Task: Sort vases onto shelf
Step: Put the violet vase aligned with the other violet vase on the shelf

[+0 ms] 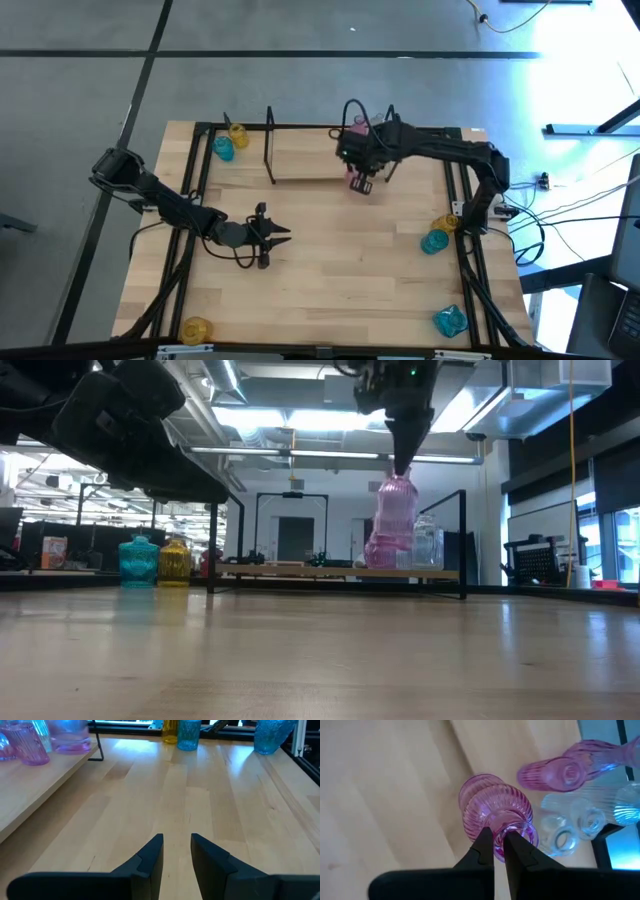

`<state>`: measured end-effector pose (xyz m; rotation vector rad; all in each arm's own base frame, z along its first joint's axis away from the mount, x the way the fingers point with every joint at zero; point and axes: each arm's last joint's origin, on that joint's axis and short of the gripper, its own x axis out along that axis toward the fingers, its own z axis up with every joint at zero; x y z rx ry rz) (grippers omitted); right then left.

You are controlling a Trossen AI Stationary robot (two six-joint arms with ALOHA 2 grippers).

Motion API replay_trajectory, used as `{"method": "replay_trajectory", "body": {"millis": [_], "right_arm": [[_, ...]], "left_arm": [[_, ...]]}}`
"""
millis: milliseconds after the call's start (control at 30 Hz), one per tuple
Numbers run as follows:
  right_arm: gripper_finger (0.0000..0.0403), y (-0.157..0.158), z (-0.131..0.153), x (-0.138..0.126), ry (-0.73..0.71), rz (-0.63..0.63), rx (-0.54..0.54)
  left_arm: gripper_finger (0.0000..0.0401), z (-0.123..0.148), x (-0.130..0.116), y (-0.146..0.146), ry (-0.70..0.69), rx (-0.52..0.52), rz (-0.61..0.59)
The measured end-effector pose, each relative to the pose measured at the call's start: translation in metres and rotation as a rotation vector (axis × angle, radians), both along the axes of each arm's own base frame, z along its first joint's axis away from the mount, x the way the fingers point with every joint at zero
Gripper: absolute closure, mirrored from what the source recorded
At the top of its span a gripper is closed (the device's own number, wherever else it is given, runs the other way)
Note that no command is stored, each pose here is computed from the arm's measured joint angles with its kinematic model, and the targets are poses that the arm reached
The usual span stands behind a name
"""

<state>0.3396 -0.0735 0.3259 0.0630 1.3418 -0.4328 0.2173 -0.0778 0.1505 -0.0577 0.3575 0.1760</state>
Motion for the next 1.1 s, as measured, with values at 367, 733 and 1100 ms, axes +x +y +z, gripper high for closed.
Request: {"method": "replay_trajectory", "body": {"millis": [367, 733, 1100], "right_arm": [[0.0398, -0.032, -0.008, 0.0, 0.007, -0.04, 0.024], [0.0398, -0.037, -0.01, 0.0, 0.017, -0.027, 0.021], [0.0398, -0.04, -0.01, -0.001, 0.021, -0.029, 0.017]], "left_arm": [[0.0309, 0.0, 0.002, 0.006, 0.0, 0.001, 0.024], [0.0309, 0.0, 0.003, 0.009, 0.001, 0.0, 0.037], [0.0309, 0.0, 0.003, 0.009, 0.001, 0.0, 0.037]]}}
